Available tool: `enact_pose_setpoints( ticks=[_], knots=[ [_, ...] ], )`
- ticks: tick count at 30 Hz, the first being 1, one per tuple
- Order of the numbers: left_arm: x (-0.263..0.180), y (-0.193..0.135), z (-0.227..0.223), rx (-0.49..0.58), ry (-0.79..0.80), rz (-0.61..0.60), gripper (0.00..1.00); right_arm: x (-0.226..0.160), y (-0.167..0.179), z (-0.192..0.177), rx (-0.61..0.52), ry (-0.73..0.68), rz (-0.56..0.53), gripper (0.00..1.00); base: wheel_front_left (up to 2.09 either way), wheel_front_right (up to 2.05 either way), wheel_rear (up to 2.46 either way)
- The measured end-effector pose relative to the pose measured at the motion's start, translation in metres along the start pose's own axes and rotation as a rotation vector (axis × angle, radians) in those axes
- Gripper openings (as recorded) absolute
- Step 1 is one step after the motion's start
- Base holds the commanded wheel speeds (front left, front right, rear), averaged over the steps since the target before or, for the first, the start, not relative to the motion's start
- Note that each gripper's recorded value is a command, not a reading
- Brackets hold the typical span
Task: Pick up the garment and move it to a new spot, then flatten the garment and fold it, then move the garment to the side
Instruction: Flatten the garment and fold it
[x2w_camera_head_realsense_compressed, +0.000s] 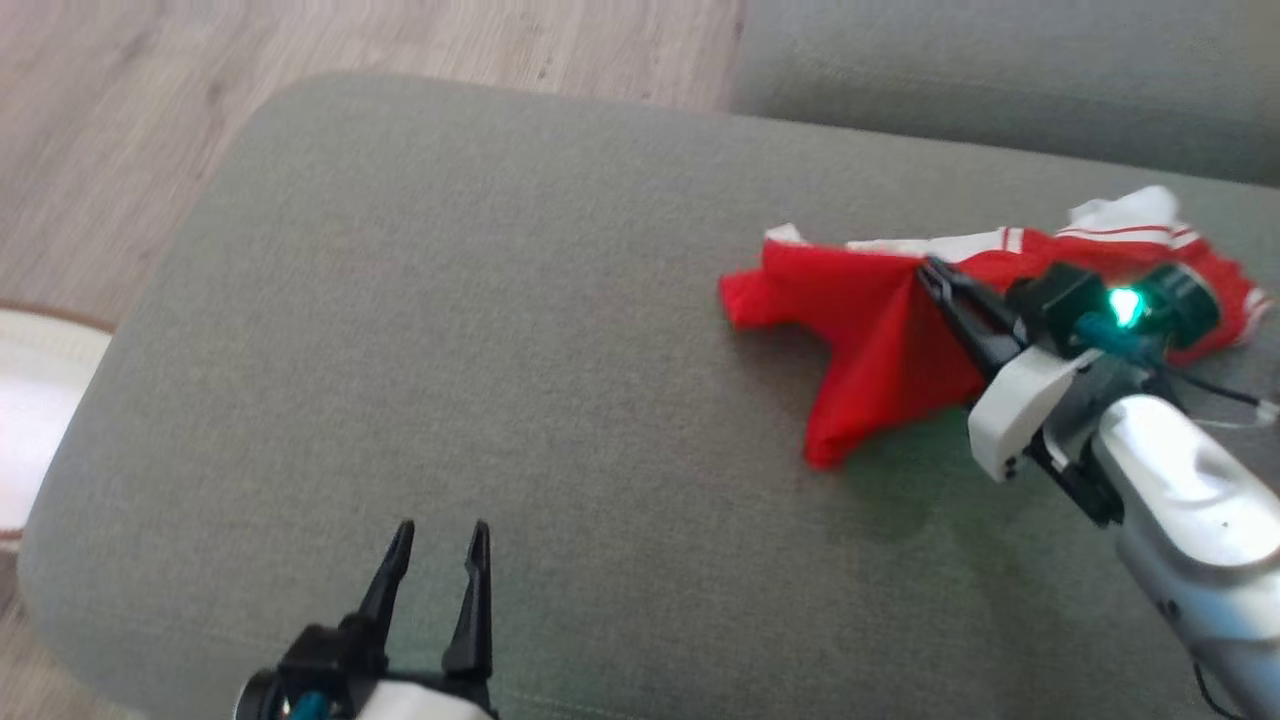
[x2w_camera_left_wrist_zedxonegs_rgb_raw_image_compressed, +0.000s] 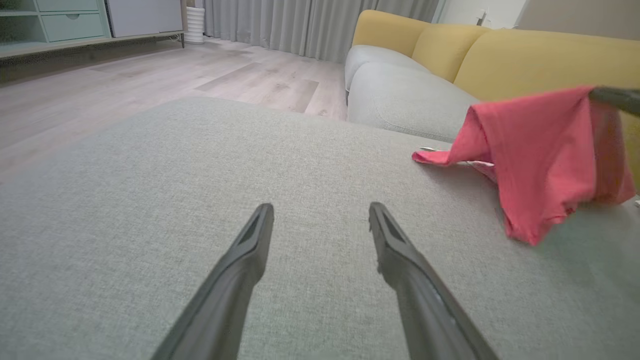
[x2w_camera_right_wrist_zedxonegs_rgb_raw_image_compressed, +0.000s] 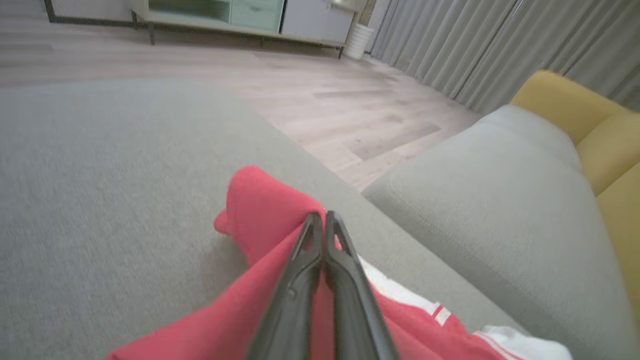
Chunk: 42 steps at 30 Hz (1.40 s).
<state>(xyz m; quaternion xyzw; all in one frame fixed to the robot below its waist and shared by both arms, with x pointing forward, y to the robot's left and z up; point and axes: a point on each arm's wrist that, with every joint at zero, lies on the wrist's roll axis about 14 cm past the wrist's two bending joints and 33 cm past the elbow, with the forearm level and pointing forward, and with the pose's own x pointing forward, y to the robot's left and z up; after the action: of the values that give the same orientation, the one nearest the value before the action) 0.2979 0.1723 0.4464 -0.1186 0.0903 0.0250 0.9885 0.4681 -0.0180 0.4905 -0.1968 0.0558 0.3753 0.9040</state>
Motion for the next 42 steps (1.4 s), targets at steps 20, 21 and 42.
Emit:
enact_pose_setpoints(
  ticks=[20, 21, 42],
  knots=[
    [-0.004, -0.015, -0.002, -0.008, 0.002, -0.051, 1.0, -0.018, 0.008, 0.059, -0.078, -0.088, 0.008, 0.0, 0.0, 0.0, 0.0],
    [-0.002, -0.015, 0.0, -0.009, -0.006, -0.044, 1.0, -0.008, 0.004, 0.062, -0.089, -0.085, 0.012, 0.0, 0.0, 0.0, 0.0],
    [0.019, 0.002, -0.014, -0.021, 0.048, 0.044, 1.0, 0.105, -0.031, 0.014, -0.016, 0.0, -0.002, 1.0, 0.0, 0.0, 0.0]
  ],
)
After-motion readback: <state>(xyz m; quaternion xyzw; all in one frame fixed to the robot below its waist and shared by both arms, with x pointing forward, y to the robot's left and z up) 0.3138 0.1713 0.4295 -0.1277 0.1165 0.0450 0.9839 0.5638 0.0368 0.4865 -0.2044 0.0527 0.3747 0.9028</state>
